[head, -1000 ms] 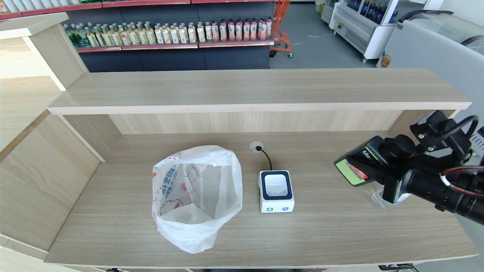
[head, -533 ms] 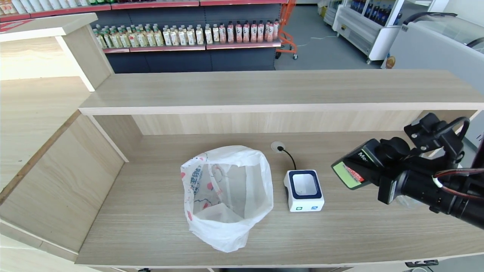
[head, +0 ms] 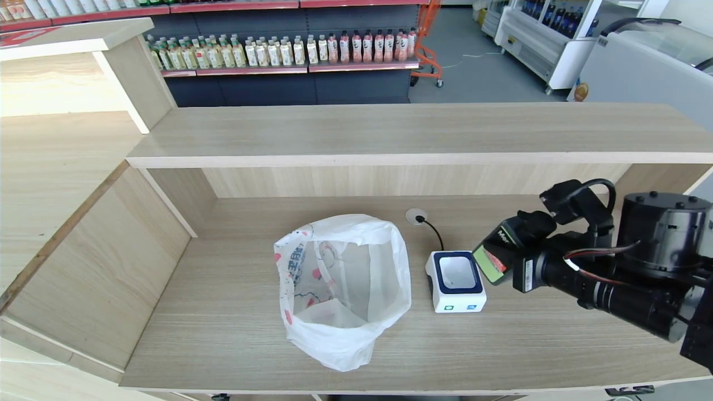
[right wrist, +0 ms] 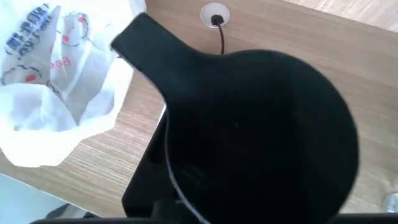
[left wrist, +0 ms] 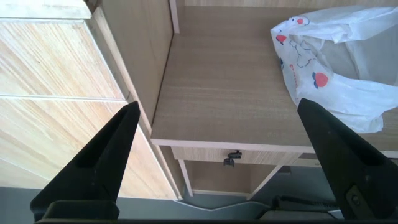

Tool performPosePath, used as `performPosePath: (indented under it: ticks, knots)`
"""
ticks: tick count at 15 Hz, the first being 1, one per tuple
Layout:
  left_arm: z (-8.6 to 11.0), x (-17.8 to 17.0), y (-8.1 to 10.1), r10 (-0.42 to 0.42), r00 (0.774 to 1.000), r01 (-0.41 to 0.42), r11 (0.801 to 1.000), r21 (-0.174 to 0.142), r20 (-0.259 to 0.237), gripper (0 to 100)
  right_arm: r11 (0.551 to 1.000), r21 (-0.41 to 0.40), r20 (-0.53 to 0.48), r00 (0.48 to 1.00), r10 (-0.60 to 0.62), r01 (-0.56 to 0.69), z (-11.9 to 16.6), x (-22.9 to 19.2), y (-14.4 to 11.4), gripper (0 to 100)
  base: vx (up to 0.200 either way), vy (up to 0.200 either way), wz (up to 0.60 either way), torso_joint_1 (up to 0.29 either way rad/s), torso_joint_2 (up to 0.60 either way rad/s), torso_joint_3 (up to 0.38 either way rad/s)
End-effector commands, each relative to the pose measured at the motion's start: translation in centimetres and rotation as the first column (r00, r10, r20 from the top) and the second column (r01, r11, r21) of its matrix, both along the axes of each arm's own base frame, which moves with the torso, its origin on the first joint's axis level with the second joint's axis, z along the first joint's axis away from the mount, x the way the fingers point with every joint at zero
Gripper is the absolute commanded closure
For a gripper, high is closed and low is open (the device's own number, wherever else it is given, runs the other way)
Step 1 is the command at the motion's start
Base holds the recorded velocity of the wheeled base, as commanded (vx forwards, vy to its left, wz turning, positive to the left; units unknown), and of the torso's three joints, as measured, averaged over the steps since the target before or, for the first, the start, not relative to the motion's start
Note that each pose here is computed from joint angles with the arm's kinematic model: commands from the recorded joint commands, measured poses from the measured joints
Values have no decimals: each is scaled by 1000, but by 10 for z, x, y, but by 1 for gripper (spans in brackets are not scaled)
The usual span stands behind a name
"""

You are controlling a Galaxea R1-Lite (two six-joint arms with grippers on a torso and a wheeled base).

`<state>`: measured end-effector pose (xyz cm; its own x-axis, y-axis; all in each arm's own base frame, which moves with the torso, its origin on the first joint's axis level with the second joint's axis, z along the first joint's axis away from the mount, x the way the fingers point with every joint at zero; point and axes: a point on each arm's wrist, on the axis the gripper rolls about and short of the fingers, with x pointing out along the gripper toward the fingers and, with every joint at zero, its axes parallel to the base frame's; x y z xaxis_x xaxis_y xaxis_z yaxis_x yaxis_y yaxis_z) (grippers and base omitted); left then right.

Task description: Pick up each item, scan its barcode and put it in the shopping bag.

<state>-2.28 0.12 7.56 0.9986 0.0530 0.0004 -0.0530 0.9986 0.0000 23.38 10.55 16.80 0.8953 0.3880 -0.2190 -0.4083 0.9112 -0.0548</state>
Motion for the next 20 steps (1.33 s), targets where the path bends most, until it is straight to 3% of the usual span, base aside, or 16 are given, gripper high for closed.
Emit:
performPosePath:
  ticks: [1, 4, 7, 10, 15, 17, 20]
  knots:
    - [0, 0, 0, 1, 1000, -1, 1000, -2, 1, 0, 989, 96, -14, 993, 116, -114, 6, 11, 30, 100, 0, 0, 0, 0, 0, 0]
    - [0, 0, 0, -1, 1000, 1, 1000, -2, 1, 0, 977, 83, -24, 980, 199, -196, -3, 31, 49, 100, 0, 0, 0, 0, 0, 0]
    - [0, 0, 0, 1, 1000, -1, 1000, -2, 1, 0, 963, 17, -27, 963, 270, -269, -16, 33, 62, 100, 0, 0, 0, 0, 0, 0]
    - [0, 0, 0, 1, 1000, -1, 1000, -2, 1, 0, 947, -3, 27, 947, 321, -321, -34, 34, 80, 100, 0, 0, 0, 0, 0, 0]
    - [0, 0, 0, -1, 1000, 1, 1000, -2, 1, 0, 939, -68, 95, 934, 343, -338, -52, 48, 74, 100, 0, 0, 0, 0, 0, 0]
    - [0, 0, 0, -1, 1000, 1, 1000, -2, 1, 0, 928, -55, 74, 925, 373, -369, -58, 56, 70, 100, 0, 0, 0, 0, 0, 0]
    - [0, 0, 0, 1, 1000, -1, 1000, -2, 1, 0, 861, 10, 20, 861, 508, -508, -70, 66, 73, 100, 0, 0, 0, 0, 0, 0]
